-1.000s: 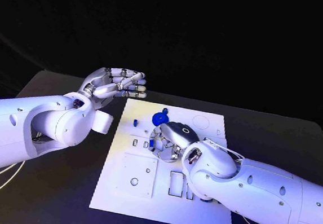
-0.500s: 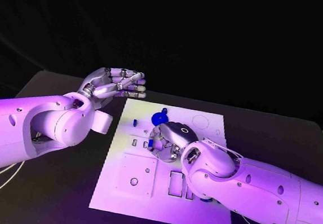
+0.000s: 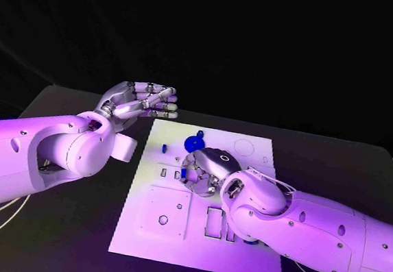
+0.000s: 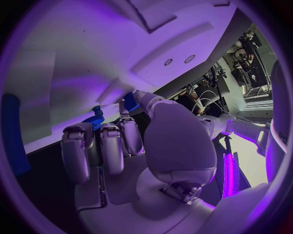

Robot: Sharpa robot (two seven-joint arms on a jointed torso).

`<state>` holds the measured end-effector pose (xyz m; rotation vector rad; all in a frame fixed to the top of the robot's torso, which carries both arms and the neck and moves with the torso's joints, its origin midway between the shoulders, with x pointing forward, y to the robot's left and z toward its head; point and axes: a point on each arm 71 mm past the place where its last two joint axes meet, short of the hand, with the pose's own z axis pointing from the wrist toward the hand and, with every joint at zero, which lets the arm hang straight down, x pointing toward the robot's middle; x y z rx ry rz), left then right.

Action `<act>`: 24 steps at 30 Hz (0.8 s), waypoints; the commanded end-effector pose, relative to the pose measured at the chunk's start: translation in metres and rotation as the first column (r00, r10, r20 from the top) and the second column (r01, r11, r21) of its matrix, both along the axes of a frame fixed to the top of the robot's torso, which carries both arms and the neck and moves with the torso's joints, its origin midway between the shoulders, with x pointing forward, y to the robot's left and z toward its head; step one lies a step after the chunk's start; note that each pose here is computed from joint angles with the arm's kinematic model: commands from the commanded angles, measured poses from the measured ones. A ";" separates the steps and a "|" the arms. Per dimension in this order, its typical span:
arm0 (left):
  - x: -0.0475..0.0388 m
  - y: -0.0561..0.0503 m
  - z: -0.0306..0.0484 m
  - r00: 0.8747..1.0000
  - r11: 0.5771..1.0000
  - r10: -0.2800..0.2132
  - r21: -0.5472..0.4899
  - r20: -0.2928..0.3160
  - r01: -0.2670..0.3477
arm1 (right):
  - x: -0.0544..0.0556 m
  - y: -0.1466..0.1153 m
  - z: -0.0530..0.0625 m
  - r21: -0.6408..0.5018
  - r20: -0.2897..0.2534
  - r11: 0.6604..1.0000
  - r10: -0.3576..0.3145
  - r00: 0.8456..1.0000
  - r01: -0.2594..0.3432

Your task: Assemble the parts on the task board

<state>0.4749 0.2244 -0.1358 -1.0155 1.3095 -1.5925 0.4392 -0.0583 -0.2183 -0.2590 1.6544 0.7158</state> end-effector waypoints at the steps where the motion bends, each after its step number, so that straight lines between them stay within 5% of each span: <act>1: -0.0005 -0.002 0.0012 1.000 1.000 -0.021 -0.006 0.008 0.021 | -0.001 -0.001 -0.004 -0.026 -0.005 1.000 -0.002 1.000 0.002; 24: 0.0003 0.000 0.0006 1.000 1.000 -0.017 0.001 0.005 0.017 | -0.008 -0.009 0.009 0.104 0.078 0.995 -0.017 0.997 0.009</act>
